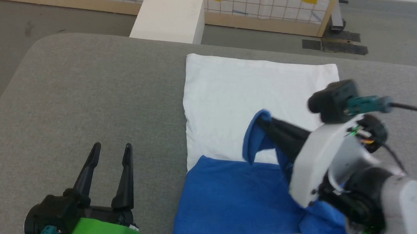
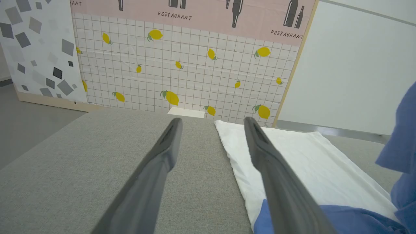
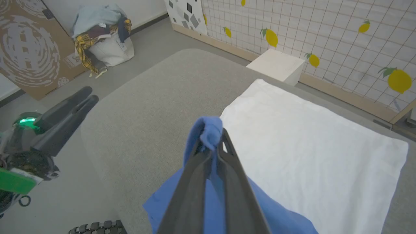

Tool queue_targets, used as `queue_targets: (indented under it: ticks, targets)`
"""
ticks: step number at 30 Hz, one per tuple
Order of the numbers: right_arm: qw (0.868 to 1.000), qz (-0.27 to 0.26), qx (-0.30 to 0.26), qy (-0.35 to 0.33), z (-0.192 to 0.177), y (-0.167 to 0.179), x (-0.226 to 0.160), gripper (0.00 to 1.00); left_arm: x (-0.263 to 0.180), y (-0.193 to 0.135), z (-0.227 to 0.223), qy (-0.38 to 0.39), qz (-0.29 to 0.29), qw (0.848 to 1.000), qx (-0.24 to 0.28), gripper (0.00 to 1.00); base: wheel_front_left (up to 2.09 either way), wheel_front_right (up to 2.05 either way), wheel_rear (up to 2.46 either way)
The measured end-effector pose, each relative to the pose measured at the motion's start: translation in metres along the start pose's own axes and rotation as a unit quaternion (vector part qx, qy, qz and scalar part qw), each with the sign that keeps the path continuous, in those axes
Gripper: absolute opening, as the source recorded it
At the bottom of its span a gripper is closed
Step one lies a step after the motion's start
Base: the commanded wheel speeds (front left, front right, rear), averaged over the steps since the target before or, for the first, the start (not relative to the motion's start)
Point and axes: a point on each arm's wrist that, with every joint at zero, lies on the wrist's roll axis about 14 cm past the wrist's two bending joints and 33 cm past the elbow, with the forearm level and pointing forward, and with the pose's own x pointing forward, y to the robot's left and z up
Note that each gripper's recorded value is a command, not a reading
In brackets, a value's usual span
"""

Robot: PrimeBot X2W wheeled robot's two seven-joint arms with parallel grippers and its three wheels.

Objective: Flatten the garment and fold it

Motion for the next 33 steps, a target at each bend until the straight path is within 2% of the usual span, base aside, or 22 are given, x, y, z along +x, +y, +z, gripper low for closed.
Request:
queue_targets:
  ticks: [8,13,14,15,16,17,22,25,29,33]
  targets:
    - [0.991,0.040,0.007,0.126,-0.102,0.018,0.044,0.00,-0.004,0.006,-0.013,0.022,0.015,1.000,-0.004,1.00,0.00,0.00,0.00]
    - [0.985,0.058,0.018,0.162,-0.149,0.031,0.065,0.00,-0.004,0.012,-0.017,0.026,0.028,0.999,-0.011,1.00,0.00,0.00,0.00]
    - [0.984,0.061,0.023,0.164,-0.155,0.035,0.070,0.04,-0.004,0.014,-0.018,0.028,0.032,0.999,-0.009,1.00,0.00,0.00,0.00]
    - [0.984,0.063,0.025,0.164,-0.158,0.037,0.074,0.22,-0.005,0.016,-0.019,0.029,0.035,0.999,-0.008,1.00,0.00,0.00,0.00]
    - [0.985,0.065,0.018,0.161,-0.159,0.039,0.078,0.84,-0.006,0.018,-0.019,0.029,0.038,0.999,-0.007,1.00,0.00,0.00,0.00]
    - [0.986,0.067,0.017,0.154,-0.157,0.040,0.083,1.00,-0.006,0.019,-0.019,0.030,0.040,0.999,-0.006,1.00,0.00,0.00,0.00]
    - [0.991,0.068,0.033,0.112,-0.131,0.038,0.091,1.00,-0.007,0.021,-0.017,0.027,0.043,0.999,-0.007,1.00,0.00,0.00,0.00]
    - [0.996,0.048,0.041,0.065,-0.099,0.021,0.087,1.00,-0.005,0.018,-0.015,0.022,0.037,0.999,-0.009,1.00,0.00,0.00,0.00]
    - [0.999,-0.016,0.033,-0.016,-0.050,-0.027,0.062,1.00,-0.002,0.011,-0.011,0.017,0.025,0.999,-0.011,1.00,0.00,0.00,0.00]
    - [0.990,-0.108,0.008,-0.092,-0.012,-0.078,0.017,1.00,0.003,0.001,-0.009,0.014,0.003,1.000,-0.012,1.00,0.00,0.00,0.00]
